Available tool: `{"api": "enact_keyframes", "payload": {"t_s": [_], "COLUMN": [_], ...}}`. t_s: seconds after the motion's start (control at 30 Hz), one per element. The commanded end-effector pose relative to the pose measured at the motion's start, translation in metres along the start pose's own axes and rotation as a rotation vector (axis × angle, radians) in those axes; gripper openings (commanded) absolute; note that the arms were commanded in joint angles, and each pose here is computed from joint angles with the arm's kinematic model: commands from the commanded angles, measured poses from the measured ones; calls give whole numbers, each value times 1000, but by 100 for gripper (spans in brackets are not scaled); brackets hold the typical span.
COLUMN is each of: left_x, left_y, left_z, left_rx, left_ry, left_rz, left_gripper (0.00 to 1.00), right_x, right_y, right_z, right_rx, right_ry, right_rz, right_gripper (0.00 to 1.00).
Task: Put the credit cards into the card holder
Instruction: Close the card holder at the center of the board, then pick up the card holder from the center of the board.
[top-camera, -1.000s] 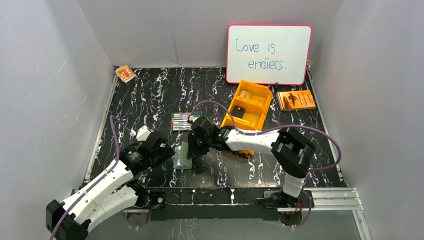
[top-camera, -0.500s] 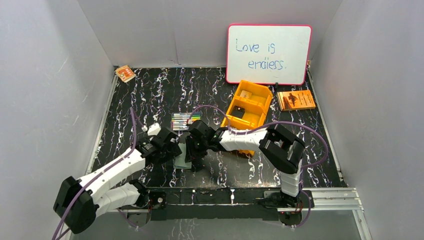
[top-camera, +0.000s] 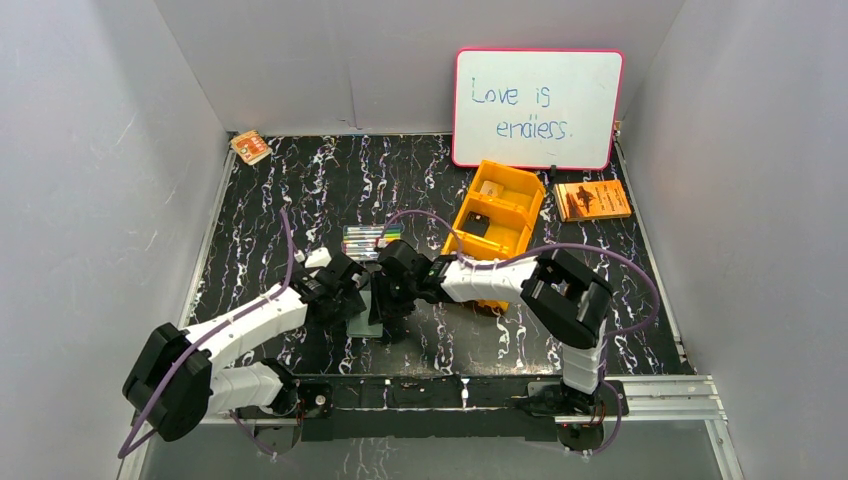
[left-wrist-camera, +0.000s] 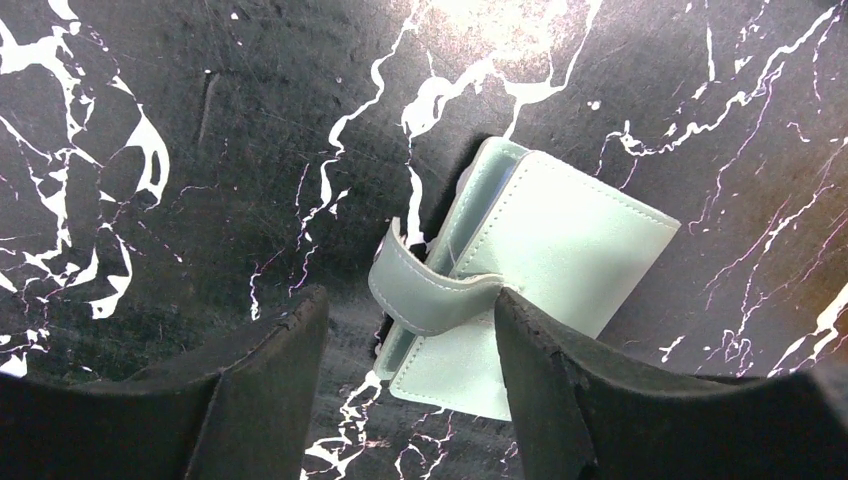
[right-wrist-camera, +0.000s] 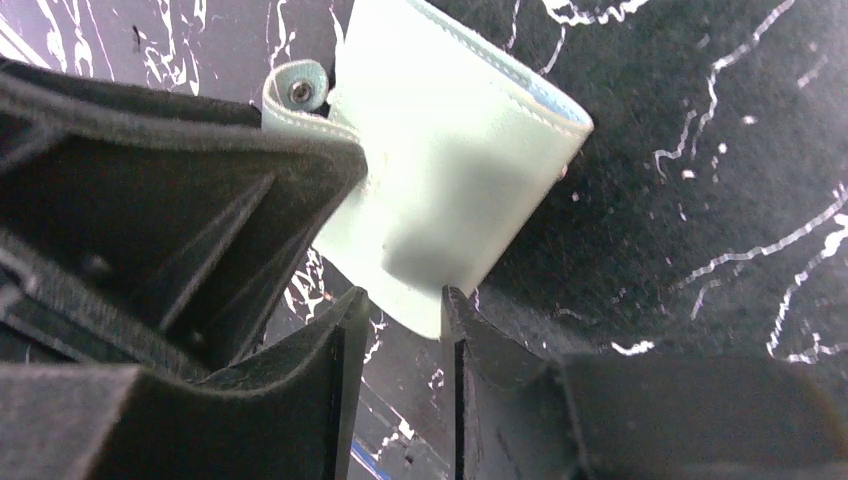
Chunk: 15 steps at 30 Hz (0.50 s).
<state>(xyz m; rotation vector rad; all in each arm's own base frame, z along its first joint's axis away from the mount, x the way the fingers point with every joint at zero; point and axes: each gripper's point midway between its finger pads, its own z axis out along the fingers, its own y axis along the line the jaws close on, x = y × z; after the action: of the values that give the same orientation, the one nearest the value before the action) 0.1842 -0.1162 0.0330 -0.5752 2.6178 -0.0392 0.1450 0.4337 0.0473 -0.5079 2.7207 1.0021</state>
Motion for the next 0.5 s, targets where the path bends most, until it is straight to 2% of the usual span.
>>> {"api": "enact_keyframes", "payload": {"t_s": [0.0, 0.2, 0.47], "left_x": [4, 12, 22], "left_y": [15, 27, 46], "left_z": [7, 13, 19], "left_rx": [-57, -93, -150], "left_ry": [-1, 9, 12], "left_rz": [8, -6, -38], "left_gripper": [58, 52, 44], "right_x": [-9, -4, -1], "right_y": [14, 3, 2], "right_z": [-26, -40, -39], "right_rx": [-32, -10, -73], "right_ry": [-70, -115, -132], "right_rz": [-10, 22, 92], "right_gripper": [43, 51, 62]}}
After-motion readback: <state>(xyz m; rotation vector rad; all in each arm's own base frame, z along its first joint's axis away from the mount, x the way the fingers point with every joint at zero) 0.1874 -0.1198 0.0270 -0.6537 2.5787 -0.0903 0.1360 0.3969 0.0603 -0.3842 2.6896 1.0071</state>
